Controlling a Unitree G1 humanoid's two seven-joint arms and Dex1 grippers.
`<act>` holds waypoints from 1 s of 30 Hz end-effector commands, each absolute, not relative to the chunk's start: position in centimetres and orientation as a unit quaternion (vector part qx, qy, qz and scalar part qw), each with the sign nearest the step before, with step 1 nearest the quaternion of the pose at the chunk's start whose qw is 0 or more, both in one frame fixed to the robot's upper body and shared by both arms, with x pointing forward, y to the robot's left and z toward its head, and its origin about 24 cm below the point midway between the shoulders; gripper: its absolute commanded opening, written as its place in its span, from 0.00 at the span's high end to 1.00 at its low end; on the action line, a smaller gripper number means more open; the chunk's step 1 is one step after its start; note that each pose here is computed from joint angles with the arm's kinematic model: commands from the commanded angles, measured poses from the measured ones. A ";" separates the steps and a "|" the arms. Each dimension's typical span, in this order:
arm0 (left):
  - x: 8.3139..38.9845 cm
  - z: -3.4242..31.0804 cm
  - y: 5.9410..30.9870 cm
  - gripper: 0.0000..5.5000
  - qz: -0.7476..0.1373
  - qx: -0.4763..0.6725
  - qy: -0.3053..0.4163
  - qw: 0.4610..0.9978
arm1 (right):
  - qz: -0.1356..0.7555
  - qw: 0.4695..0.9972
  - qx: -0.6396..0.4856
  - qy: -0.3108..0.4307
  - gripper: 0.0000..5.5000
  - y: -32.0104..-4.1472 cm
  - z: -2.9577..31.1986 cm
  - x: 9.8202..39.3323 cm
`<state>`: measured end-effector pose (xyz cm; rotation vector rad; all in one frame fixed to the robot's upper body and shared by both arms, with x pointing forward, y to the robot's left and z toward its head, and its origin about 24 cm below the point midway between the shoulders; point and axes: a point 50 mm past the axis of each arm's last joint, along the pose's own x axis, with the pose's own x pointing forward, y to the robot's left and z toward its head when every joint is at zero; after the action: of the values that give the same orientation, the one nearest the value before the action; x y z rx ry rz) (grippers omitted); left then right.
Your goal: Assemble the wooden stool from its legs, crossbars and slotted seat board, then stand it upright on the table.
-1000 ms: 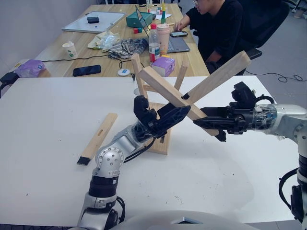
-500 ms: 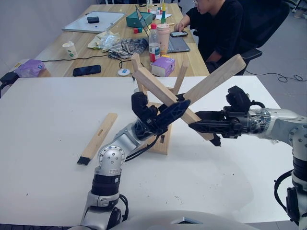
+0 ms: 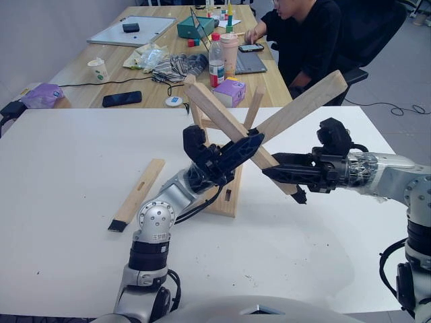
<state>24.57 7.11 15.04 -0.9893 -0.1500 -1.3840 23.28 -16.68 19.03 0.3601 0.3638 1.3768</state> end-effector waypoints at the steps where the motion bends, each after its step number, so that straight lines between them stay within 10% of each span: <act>1: 25.2 15.1 7.7 0.62 -0.592 -0.438 -0.080 0.672 | 0.607 0.759 0.170 0.163 0.58 -17.0 18.8 23.5; 9: 26.5 14.1 10.1 0.63 -0.548 -0.412 -0.086 0.722 | 0.586 0.775 0.165 0.170 0.37 -18.6 18.1 23.5; 19: 29.0 13.1 19.5 0.63 -0.546 -0.182 -0.043 0.817 | 0.527 0.812 0.162 0.189 0.37 -22.2 15.7 25.1; 30: 28.4 8.1 21.6 0.63 -0.591 -0.035 0.037 0.805 | 0.518 0.816 0.161 0.199 0.37 -22.4 14.7 25.8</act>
<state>29.06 21.29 9.65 -0.1091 0.0080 -1.2578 25.58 -22.73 14.65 0.3491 0.4345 1.0939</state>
